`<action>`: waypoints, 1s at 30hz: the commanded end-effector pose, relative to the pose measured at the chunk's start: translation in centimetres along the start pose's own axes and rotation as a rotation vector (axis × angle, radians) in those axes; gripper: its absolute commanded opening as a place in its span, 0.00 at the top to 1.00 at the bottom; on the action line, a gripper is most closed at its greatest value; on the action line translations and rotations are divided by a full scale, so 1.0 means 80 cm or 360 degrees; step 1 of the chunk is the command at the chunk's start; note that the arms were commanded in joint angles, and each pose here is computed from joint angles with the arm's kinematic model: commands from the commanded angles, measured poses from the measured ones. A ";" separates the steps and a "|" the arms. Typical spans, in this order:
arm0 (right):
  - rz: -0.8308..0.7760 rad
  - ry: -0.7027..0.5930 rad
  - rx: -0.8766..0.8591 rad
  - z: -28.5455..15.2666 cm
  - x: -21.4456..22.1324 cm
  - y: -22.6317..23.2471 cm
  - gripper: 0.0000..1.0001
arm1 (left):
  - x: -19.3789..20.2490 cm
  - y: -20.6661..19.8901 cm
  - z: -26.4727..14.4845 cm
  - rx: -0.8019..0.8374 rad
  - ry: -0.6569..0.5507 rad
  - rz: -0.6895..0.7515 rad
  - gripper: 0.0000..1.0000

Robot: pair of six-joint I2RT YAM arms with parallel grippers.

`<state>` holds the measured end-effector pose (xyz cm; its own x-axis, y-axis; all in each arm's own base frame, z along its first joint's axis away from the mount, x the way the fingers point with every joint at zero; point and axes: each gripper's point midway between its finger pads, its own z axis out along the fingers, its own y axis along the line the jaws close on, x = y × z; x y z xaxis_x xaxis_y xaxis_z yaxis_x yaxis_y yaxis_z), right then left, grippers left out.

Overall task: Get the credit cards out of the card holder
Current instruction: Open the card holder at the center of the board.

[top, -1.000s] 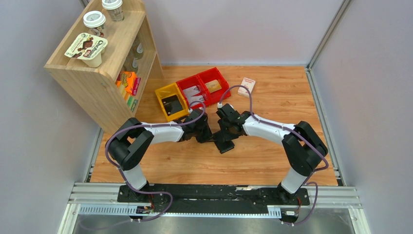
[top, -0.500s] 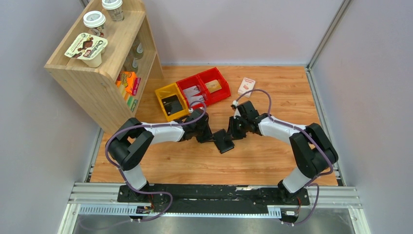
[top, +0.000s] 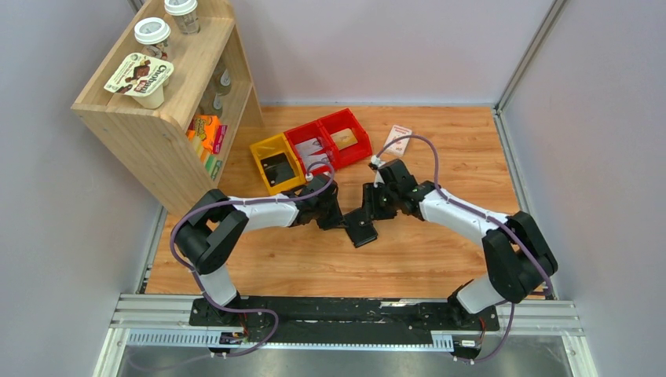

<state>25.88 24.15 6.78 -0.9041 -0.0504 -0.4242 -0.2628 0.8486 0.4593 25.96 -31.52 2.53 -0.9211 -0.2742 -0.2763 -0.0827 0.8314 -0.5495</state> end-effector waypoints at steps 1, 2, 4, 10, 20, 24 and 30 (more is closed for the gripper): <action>-0.0282 -0.0143 0.0176 -0.016 -0.032 0.015 0.56 | -0.003 0.033 0.010 -0.0173 -0.0030 0.0063 0.91; -0.0314 -0.0143 0.0199 -0.014 -0.034 0.018 0.55 | -0.004 0.033 0.010 -0.0169 -0.0032 0.0063 0.91; -0.0355 -0.0126 0.0234 -0.005 -0.033 0.019 0.55 | -0.004 0.031 0.009 -0.0163 -0.0033 0.0063 0.91; -0.0437 -0.0055 0.0360 0.023 -0.022 0.011 0.61 | -0.004 0.030 0.009 -0.0156 -0.0035 0.0066 0.91; -0.0480 0.0124 0.0582 0.041 0.010 -0.030 0.60 | -0.004 0.028 0.010 -0.0142 -0.0033 0.0064 0.91; -0.0533 0.0201 0.0627 0.045 0.023 -0.033 0.58 | -0.003 0.029 0.010 -0.0144 -0.0026 0.0058 0.91; -0.0545 0.0271 0.0708 0.043 0.039 -0.047 0.65 | -0.003 0.033 0.010 -0.0159 -0.0036 0.0058 0.92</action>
<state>26.81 25.12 3.53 -0.8134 -0.3711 -0.4480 -0.4212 0.9069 0.0134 26.01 -31.57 2.57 -0.9219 -0.2647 -0.2828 -0.0712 0.8335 -0.5480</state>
